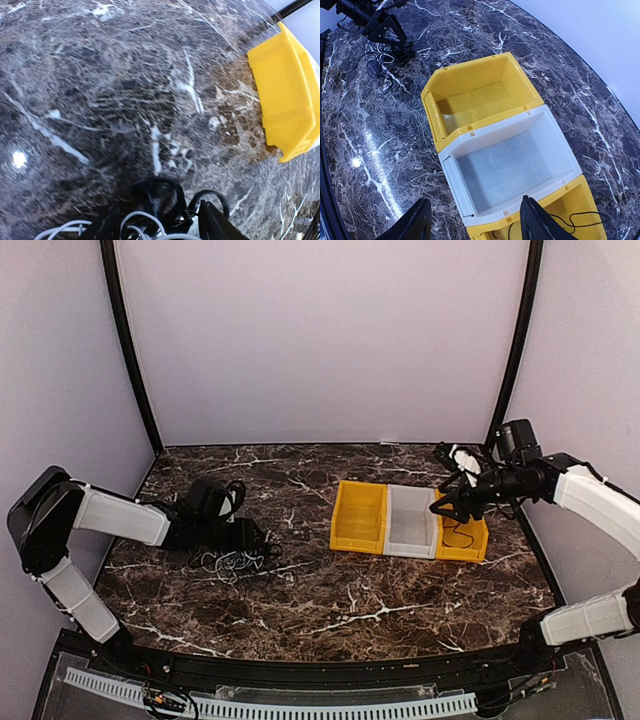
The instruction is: Untangle the cables
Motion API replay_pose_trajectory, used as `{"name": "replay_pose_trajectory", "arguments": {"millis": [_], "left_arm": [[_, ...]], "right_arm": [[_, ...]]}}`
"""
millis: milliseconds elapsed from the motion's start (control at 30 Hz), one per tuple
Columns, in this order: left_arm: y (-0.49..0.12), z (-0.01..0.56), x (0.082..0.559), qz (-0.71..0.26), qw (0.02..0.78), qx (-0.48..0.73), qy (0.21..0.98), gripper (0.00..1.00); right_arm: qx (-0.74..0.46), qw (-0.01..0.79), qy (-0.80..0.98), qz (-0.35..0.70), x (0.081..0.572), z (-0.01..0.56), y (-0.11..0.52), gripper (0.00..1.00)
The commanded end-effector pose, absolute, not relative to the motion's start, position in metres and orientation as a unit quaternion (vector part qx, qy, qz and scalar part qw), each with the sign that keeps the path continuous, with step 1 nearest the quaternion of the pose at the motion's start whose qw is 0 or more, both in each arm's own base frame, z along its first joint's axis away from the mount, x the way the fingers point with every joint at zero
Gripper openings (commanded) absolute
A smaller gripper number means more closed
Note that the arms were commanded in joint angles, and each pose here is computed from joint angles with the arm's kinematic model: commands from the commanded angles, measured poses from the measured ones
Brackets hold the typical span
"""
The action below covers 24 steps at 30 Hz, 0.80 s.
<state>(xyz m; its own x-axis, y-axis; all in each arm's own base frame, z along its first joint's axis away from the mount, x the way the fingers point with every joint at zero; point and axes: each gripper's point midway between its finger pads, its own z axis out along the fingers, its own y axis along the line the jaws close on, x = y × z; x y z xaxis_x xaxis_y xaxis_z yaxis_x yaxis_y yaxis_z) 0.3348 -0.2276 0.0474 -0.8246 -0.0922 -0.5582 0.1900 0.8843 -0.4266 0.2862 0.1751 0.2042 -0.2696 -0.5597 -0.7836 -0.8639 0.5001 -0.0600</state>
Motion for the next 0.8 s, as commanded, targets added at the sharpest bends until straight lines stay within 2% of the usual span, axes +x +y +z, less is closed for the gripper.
{"name": "replay_pose_trajectory", "arguments": {"millis": [0,233,400,533,700,767], "left_arm": [[-0.246,0.051,0.305,-0.286,0.284,0.035,0.915,0.54],[-0.258,0.063,0.299,-0.29,0.28,0.066,0.913,0.54],[-0.227,0.101,0.332,-0.18,0.358,0.07,0.913,0.68],[-0.199,0.126,0.35,-0.16,0.387,0.035,0.908,0.74],[-0.173,0.118,0.366,-0.167,0.373,-0.004,0.913,0.73],[-0.179,0.108,0.364,-0.183,0.353,0.008,0.918,0.68]], "right_arm": [[-0.486,0.396,0.752,0.203,0.292,0.207,0.2,0.62],[-0.545,0.358,0.726,0.22,0.293,0.194,0.246,0.62],[-0.569,0.341,0.713,0.224,0.323,0.198,0.289,0.61],[-0.586,0.345,0.694,0.236,0.336,0.204,0.327,0.6],[-0.601,0.327,0.689,0.24,0.337,0.193,0.36,0.6],[-0.61,0.317,0.688,0.233,0.332,0.185,0.366,0.59]]}}
